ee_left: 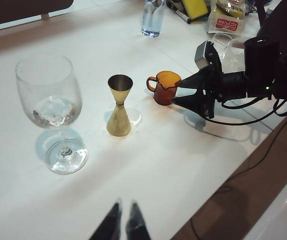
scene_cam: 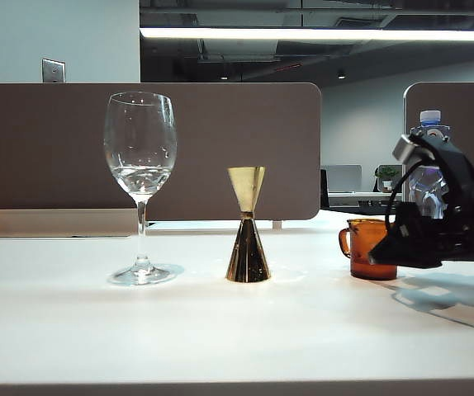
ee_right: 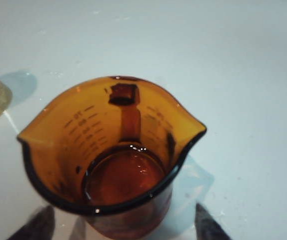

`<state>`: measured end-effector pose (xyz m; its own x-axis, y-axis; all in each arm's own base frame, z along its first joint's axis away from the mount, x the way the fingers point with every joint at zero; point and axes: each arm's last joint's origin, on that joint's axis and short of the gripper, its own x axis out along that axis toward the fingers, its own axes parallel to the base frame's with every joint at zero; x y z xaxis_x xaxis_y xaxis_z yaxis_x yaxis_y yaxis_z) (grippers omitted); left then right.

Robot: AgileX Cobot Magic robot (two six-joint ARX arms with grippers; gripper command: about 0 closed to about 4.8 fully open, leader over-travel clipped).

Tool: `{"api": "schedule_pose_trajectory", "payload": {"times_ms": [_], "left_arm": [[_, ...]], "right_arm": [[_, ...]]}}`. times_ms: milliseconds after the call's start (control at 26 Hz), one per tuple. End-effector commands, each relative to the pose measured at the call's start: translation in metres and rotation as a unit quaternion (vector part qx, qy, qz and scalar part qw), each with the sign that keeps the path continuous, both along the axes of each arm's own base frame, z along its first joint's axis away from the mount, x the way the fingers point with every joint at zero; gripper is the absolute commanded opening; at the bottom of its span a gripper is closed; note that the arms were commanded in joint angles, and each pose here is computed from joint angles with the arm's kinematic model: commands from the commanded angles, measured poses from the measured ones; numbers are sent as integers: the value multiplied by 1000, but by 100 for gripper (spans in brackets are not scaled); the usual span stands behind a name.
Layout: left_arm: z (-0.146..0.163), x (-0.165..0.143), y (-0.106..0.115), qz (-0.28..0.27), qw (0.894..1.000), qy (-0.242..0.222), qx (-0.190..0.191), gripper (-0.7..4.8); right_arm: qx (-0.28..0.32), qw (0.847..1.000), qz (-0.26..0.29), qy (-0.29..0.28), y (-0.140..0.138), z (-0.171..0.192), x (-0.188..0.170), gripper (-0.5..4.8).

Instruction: Pick up the small amber measuring cup and pour the water in it into the jigger, then pick up the jigger and pour the water in it into the wine glass.

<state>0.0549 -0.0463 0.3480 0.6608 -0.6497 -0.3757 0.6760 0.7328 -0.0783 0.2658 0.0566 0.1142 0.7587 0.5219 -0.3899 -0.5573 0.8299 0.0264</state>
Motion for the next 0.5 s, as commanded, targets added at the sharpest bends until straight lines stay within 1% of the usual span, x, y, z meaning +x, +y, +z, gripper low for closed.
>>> {"api": "schedule_pose_trajectory", "payload": {"times_ms": [38,154,307,499], "left_arm": [[2,0,0,-3,1000,-7,-4,26],[2,0,0,-3,1000,-7,-4,26],[2,0,0,-3,1000,-7,-4,26],[2,0,0,-3,1000,-7,-4,26]], "right_arm": [[13,1000,1,-13,2,1,8,374],[20,1000,8,-17,4,3,14,374],[37,999,1,-13,5,2,21,374],[39,999,4,-16,8,-1,24,373]]}}
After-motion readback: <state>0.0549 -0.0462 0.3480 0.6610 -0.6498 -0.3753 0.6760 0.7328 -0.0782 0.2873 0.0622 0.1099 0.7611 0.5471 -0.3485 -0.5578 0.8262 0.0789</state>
